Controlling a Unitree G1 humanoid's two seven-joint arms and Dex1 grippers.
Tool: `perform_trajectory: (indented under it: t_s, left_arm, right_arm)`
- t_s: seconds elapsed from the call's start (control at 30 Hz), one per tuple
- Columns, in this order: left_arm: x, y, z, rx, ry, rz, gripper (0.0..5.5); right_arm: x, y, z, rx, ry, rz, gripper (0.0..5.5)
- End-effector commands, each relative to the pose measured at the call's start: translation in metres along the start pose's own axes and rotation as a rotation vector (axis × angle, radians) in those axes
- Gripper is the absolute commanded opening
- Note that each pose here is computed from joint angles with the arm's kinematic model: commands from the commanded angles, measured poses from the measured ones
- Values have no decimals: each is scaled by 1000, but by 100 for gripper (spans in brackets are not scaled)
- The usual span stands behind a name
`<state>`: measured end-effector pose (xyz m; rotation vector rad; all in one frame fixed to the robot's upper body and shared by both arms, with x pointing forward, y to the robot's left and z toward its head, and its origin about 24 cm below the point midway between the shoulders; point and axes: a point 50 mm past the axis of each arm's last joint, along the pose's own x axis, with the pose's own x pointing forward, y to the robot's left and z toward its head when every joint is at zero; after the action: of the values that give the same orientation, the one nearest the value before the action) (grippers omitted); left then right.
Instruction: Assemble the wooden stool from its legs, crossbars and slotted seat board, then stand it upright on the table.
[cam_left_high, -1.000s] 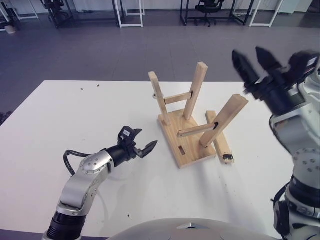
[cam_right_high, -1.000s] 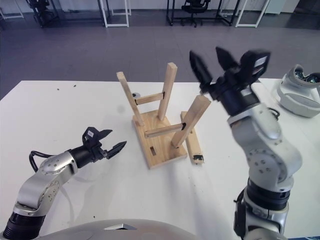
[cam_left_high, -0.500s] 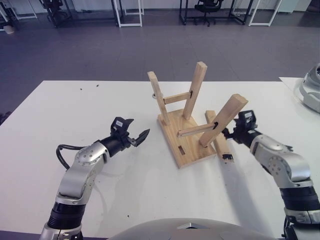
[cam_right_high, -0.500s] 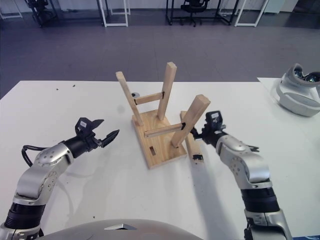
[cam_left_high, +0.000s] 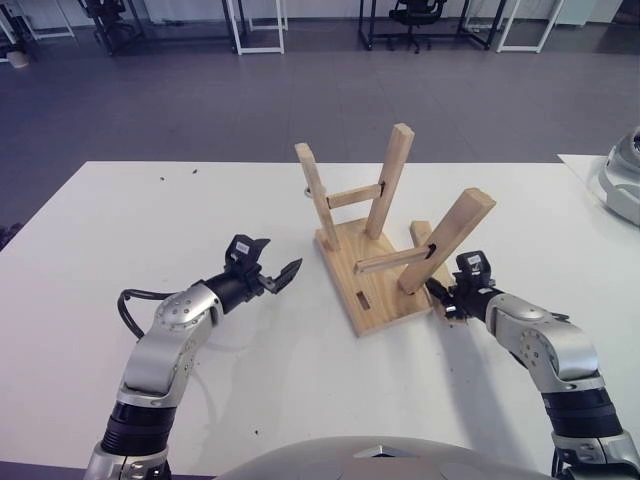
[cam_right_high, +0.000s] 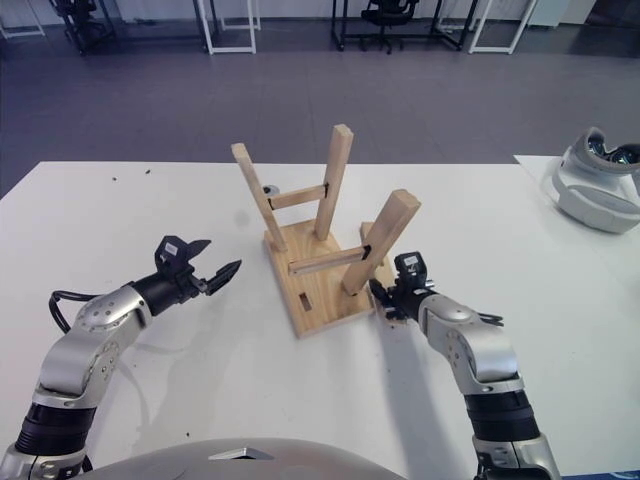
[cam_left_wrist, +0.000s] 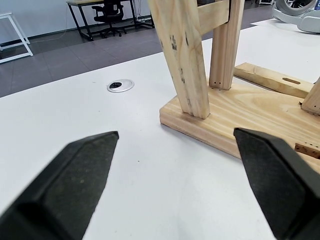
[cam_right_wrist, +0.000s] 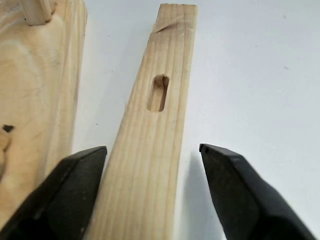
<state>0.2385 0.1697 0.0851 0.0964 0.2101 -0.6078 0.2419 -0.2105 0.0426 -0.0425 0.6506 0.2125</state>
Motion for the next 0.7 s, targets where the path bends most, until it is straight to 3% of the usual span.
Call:
perform_trajectory:
  t_s: [0.03,0.13,0.2,0.27,0.4,0.47,0.53,0.63,0.7]
  left_arm:
    - [2,2,1,19,-3,15,424]
    - [-2,9,14,28,-52,40,424]
    - [-5,18,35,17,-149,59,424]
    - [-10,29,76,-41,-346,61,424]
    - [-3,32,162,-293,-734,-110,424]
    - [10,26,204,-381,-854,-263,424]
    - [16,18,241,-435,-944,-393,424]
    - [16,10,272,-498,-1021,-520,407]
    - [13,5,282,-506,-1046,-579,365]
  right_arm:
    - [-2,-11,-10,-12,63,-29,256]
    - [-2,-18,-8,-13,55,-45,207]
    - [-2,-26,8,6,-43,-74,207]
    - [-8,-46,48,-40,-254,-168,207]
    - [-53,-73,156,-375,-706,-334,207]
    - [-78,-42,217,-592,-963,-245,207]
    - [-94,13,248,-807,-1169,-73,207]
    - [-106,86,248,-917,-1372,236,207]
    - [-106,100,243,-927,-1388,311,207]
